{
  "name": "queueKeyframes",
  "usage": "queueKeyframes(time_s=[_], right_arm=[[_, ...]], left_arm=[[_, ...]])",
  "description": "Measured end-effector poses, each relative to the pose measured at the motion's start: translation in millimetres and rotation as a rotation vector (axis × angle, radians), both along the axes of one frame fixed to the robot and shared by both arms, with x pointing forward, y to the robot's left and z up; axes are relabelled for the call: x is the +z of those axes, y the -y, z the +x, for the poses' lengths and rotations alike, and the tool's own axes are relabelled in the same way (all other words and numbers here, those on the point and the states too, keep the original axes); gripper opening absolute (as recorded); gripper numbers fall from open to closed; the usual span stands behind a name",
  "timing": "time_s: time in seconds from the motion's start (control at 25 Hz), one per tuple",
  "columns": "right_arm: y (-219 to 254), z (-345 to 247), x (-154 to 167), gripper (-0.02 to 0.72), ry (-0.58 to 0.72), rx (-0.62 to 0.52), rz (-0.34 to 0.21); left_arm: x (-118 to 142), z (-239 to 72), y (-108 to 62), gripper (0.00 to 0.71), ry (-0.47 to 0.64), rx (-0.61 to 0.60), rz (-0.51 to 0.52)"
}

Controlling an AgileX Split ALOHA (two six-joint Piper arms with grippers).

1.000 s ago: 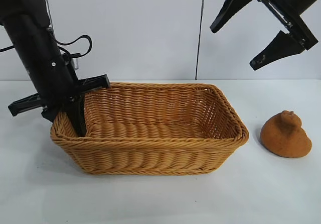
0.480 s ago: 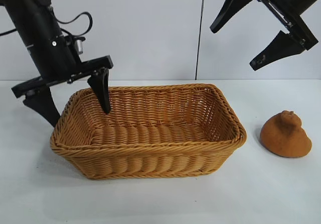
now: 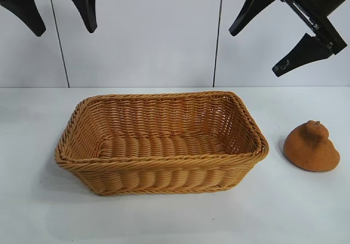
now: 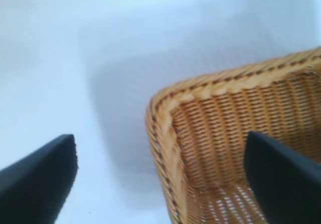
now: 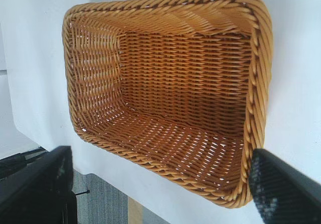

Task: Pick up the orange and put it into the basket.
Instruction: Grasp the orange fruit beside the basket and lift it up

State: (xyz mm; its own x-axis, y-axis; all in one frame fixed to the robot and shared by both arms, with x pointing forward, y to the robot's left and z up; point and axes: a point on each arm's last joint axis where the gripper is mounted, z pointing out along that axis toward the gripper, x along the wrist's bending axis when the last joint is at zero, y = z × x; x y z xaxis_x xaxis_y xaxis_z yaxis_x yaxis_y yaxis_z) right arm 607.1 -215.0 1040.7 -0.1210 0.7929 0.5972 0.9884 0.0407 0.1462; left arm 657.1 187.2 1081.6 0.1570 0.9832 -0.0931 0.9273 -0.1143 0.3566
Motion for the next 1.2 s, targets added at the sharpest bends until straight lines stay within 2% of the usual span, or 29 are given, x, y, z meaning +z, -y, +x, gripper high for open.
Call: queueKeyframes(time_s=[0.12,0.4,0.56,0.72,0.88,0.92,0.96,1.0,1.2], right_arm=[[0,0,0,0.652,0.0,0.001,-0.002],[0,0,0,0.652,0.003,-0.001,-0.003],[0,0,0,0.652,0.003,-0.002,-0.003],[0,0,0,0.652,0.003,-0.001,-0.003],[0,0,0,0.652,0.003,-0.001,-0.003],[0,0,0,0.652,0.003,-0.001,-0.003],[0,0,0,0.652,0.003,-0.001,-0.003],[0,0,0,0.652,0.003,-0.001,-0.003],[0,0,0,0.652,0.003,-0.002,-0.003]], left_arm=[[0,2,-10.9,0.643,-0.002,0.019,0.006],[0,10,-67.9,0.643,-0.002,0.141,0.024],[-4,-11,-77.7,0.643,-0.043,0.124,0.065],[2,-63,-83.5,0.643,-0.088,0.115,0.089],[12,-131,-89.9,0.643,-0.094,0.114,0.096],[14,-150,-91.5,0.643,-0.087,0.114,0.095],[14,-150,-91.5,0.643,-0.087,0.114,0.095],[16,-182,-94.3,0.643,-0.07,0.115,0.093],[10,-258,-100.9,0.643,-0.009,0.119,0.084]])
